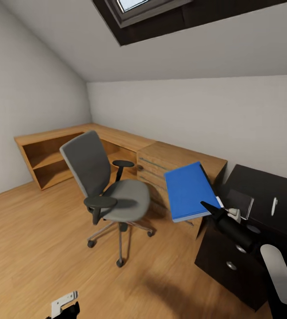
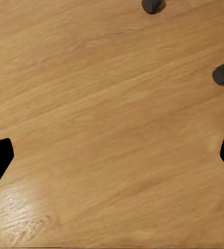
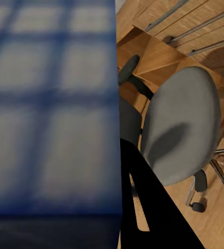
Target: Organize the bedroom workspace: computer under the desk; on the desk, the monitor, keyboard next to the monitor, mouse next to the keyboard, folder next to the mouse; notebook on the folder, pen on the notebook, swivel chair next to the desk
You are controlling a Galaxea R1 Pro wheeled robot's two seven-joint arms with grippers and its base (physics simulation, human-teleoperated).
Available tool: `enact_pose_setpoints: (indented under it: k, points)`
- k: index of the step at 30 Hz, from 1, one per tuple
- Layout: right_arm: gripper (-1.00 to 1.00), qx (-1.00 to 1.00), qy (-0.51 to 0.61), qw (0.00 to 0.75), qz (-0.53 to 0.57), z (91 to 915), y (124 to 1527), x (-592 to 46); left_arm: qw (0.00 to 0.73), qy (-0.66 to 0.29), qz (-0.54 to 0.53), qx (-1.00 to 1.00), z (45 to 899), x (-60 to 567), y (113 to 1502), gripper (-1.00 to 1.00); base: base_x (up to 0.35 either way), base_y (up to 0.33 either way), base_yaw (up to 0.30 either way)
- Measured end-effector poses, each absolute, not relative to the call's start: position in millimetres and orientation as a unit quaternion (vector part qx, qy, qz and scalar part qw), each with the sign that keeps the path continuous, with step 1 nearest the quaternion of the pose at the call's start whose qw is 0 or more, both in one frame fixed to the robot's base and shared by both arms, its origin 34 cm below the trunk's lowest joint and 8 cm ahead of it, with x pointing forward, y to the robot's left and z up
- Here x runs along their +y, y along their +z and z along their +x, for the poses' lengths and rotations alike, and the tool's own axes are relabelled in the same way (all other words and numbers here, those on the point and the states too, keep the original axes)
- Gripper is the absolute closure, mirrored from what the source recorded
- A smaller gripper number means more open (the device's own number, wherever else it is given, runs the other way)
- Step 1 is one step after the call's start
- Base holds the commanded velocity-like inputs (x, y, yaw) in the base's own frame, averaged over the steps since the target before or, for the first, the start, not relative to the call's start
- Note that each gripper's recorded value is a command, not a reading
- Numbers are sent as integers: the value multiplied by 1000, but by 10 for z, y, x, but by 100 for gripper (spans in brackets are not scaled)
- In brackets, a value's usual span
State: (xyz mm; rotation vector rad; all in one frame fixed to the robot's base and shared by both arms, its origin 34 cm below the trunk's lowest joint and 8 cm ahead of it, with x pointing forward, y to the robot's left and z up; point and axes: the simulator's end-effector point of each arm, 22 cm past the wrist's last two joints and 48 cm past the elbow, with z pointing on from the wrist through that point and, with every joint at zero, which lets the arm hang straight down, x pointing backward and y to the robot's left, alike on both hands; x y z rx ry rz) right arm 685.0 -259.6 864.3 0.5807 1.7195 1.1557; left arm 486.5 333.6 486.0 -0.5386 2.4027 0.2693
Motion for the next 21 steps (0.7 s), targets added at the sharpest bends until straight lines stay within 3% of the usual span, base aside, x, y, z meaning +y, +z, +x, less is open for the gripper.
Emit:
enact_pose_setpoints:
  k: [16,21]
  points:
    - [100,705,471,474,240,6873,8806,-2598,239,121,-188,945,4165,3317,4537,-100,-2,0,-300]
    - [100,705,471,473,240,6873,8806,-2598,243,122,-185,944,4116,3289,4507,-100,0,0,-300]
